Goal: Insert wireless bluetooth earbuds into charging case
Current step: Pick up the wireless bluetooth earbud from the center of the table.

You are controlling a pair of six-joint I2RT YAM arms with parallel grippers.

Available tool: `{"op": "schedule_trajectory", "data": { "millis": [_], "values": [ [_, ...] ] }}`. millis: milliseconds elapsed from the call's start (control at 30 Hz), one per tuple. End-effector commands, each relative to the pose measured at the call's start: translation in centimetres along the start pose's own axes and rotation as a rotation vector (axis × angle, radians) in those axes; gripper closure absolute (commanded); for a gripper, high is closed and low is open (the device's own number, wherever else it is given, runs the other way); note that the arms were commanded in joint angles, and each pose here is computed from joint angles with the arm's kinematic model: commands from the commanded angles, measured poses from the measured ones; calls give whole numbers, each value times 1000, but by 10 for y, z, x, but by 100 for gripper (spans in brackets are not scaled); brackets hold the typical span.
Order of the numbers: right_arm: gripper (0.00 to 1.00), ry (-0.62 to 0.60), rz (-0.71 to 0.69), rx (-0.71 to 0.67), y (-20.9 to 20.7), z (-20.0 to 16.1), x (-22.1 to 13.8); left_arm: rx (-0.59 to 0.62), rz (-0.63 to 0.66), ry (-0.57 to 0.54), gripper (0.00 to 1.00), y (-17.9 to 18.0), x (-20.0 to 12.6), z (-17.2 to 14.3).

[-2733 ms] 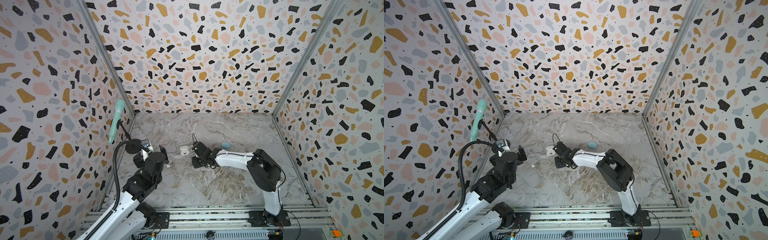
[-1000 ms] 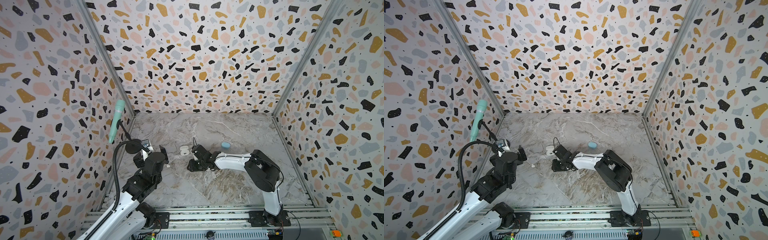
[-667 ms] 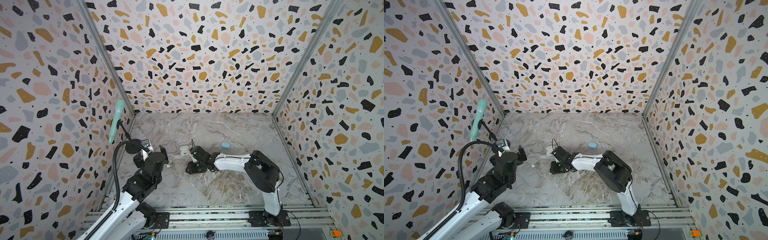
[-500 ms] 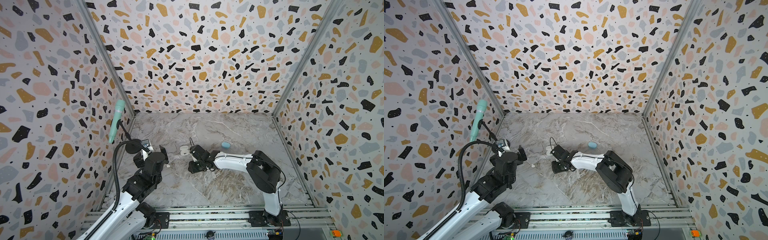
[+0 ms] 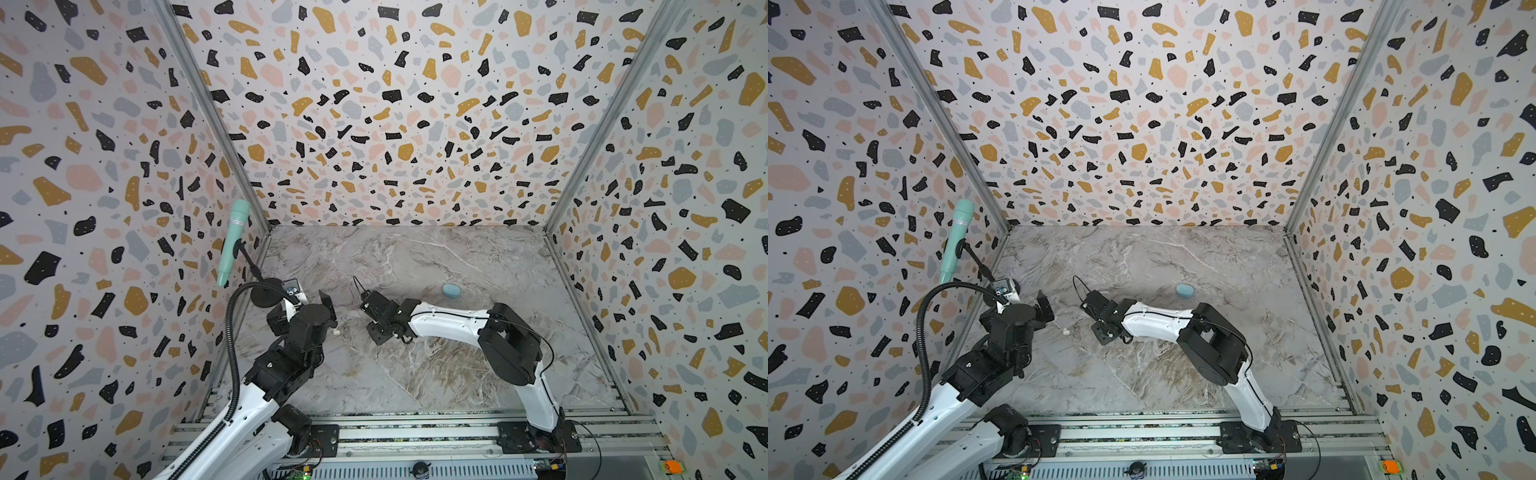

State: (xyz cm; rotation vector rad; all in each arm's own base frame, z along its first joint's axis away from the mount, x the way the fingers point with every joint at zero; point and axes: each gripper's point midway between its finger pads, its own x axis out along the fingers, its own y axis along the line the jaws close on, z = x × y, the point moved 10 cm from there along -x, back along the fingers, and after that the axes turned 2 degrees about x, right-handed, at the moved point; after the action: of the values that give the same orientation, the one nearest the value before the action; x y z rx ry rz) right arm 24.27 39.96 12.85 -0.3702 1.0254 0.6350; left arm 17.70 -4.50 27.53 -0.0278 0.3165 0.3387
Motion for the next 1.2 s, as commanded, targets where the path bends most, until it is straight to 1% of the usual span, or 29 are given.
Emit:
{"op": "schedule_trajectory", "data": {
  "millis": [0,200,400,633,867,1067,1167],
  "values": [
    [63,-7,-57,-76,4,7,-8,-6,20,-16,0,3,1,1],
    [64,6,-120,-109,11,3,1,-10,18,-19,0,3,0,1],
    [68,21,-178,-119,8,0,6,-10,16,-17,0,3,0,1],
    [69,25,-173,-117,9,-1,5,-9,14,-17,0,3,0,1],
    [69,54,-180,-128,8,-6,10,-11,13,-18,0,4,-1,1],
    [69,35,-183,-159,14,-6,8,-11,14,-17,0,4,-1,1],
    [69,24,-212,-181,16,-6,7,-9,14,-16,0,4,-1,0]
  ]
}}
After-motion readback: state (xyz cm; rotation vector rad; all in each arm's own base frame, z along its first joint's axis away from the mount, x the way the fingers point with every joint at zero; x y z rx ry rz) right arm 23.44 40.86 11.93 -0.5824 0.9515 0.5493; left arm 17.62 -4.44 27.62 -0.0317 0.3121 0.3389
